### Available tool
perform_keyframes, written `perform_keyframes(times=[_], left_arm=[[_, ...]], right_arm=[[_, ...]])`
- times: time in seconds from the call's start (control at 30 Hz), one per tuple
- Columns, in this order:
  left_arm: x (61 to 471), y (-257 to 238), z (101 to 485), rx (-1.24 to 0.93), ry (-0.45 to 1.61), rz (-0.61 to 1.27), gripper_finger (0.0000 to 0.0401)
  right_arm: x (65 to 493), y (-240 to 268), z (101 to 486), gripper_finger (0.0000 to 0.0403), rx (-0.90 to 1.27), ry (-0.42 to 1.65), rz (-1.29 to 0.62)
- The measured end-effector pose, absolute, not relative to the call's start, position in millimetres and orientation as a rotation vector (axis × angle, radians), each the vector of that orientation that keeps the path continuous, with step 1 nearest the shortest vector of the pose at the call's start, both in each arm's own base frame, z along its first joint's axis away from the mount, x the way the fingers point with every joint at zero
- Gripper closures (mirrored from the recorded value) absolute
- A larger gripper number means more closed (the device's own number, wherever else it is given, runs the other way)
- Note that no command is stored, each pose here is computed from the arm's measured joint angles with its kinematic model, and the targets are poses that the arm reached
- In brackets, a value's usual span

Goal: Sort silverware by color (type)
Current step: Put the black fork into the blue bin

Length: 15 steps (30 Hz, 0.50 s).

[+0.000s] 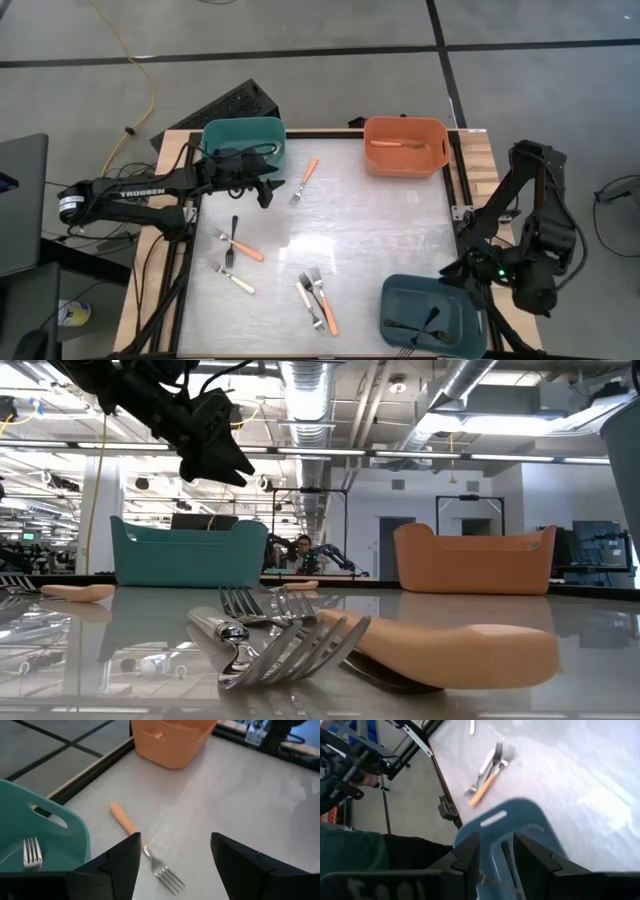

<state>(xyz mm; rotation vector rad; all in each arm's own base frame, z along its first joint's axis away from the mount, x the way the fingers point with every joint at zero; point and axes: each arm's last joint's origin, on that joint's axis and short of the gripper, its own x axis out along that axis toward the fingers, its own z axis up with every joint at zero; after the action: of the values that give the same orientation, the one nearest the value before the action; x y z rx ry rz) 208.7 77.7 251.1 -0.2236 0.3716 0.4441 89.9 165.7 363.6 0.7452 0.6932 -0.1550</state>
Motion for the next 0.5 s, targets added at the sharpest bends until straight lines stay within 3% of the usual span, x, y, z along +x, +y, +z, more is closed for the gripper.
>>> perform_keyframes(times=[0.27, 0.5], left_arm=[[207.8, 76.3, 248.1, -0.191, 0.414, 0.400, 0.0177], [206.8, 75.9, 245.8, -0.153, 0.450, 0.391, 0.0177]], right_arm=[[125.8, 151.0, 380.5, 0.0264, 0.627, 0.577, -0.079], [156.9, 171.0, 348.2, 0.0270, 0.415, 0.993, 0.140]])
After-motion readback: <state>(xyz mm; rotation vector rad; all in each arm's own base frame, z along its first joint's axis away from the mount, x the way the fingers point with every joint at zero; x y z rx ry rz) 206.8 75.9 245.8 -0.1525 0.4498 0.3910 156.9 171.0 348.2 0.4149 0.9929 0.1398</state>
